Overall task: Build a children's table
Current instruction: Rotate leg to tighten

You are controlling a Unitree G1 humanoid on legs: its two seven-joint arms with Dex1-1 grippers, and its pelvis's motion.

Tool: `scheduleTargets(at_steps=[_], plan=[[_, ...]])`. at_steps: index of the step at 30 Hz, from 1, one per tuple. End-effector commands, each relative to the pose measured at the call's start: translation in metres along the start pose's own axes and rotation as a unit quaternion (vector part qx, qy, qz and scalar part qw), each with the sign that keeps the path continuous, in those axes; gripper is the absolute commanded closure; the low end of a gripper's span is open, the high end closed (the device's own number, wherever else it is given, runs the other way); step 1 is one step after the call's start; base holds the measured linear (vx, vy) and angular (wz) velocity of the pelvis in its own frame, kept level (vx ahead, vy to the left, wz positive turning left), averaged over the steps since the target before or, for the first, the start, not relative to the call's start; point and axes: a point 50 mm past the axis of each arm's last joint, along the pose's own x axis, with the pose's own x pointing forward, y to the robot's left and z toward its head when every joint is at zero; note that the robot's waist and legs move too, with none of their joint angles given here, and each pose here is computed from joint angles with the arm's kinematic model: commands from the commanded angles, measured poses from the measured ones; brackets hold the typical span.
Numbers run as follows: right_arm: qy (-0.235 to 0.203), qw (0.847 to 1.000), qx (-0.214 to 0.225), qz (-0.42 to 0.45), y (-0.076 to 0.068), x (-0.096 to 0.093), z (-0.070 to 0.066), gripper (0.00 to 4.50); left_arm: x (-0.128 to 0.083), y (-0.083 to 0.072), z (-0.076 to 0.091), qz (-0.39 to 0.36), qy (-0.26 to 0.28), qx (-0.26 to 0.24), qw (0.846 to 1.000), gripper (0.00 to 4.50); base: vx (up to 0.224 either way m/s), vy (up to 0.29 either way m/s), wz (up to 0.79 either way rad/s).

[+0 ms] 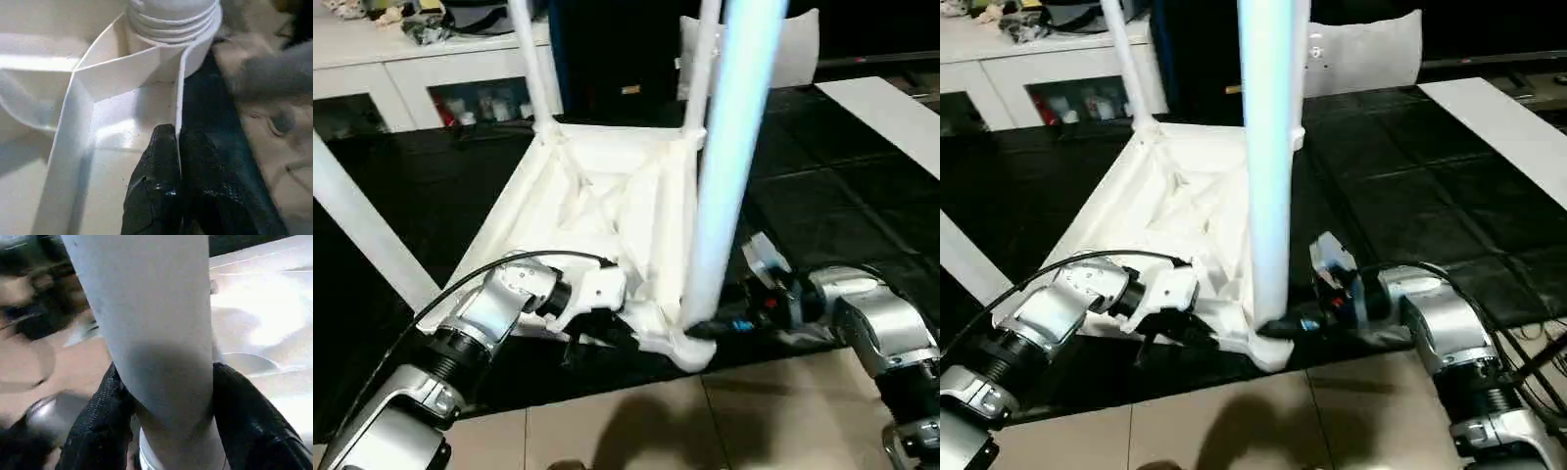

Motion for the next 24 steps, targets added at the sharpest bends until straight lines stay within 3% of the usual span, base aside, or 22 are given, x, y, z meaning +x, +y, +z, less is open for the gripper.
scheduleTargets(at_steps=[1,4,5,11,12,13,14,17,19,21,24], plan=[[-0.042,0.995,0.006,-0.093,-0.009,0.02,0.016,2.5,0.018,0.002,0.018,0.028,-0.044,-0.022,0.998,4.5,0.0,0.0,0.0],[-0.05,0.975,0.057,-0.211,-0.023,0.035,0.016,2.5,0.025,0.009,0.027,0.082,-0.063,-0.07,0.992,4.5,0.0,0.0,0.0],[-0.05,0.975,0.057,-0.211,-0.023,0.035,0.016,2.5,0.025,0.009,0.027,0.082,-0.063,-0.07,0.992,4.5,0.0,0.0,0.0],[-0.053,0.928,0.082,-0.359,-0.035,0.056,0.01,2.5,0.037,0.026,0.042,0.187,-0.089,-0.119,0.971,4.5,0.0,0.0,0.0],[-0.069,0.923,0.085,-0.368,-0.034,0.061,0.011,2.5,0.039,0.029,0.046,0.205,-0.093,-0.119,0.967,4.5,0.0,0.0,0.0],[-0.069,0.923,0.085,-0.368,-0.034,0.061,0.011,2.5,0.039,0.029,0.046,0.205,-0.093,-0.119,0.967,4.5,0.0,0.0,0.0],[-0.08,0.922,0.086,-0.369,-0.033,0.063,0.013,1.96,0.04,0.029,0.047,0.211,-0.091,-0.118,0.966,4.5,0.0,0.0,0.0],[-0.105,0.92,0.08,-0.368,-0.03,0.064,0.017,1.76,0.04,0.029,0.049,0.213,-0.088,-0.112,0.967,4.5,0.0,0.0,0.0],[-0.128,0.922,0.072,-0.359,-0.028,0.057,0.021,1.54,0.038,0.028,0.047,0.209,-0.087,-0.103,0.969,4.5,0.0,0.0,0.0],[-0.124,0.931,0.047,-0.339,-0.026,0.044,0.019,1.42,0.035,0.026,0.043,0.201,-0.083,-0.096,0.971,4.5,0.0,0.0,0.0],[-0.119,0.937,0.044,-0.325,-0.025,0.034,0.016,1.14,0.035,0.023,0.041,0.182,-0.083,-0.079,0.977,4.5,0.0,0.0,0.0]])
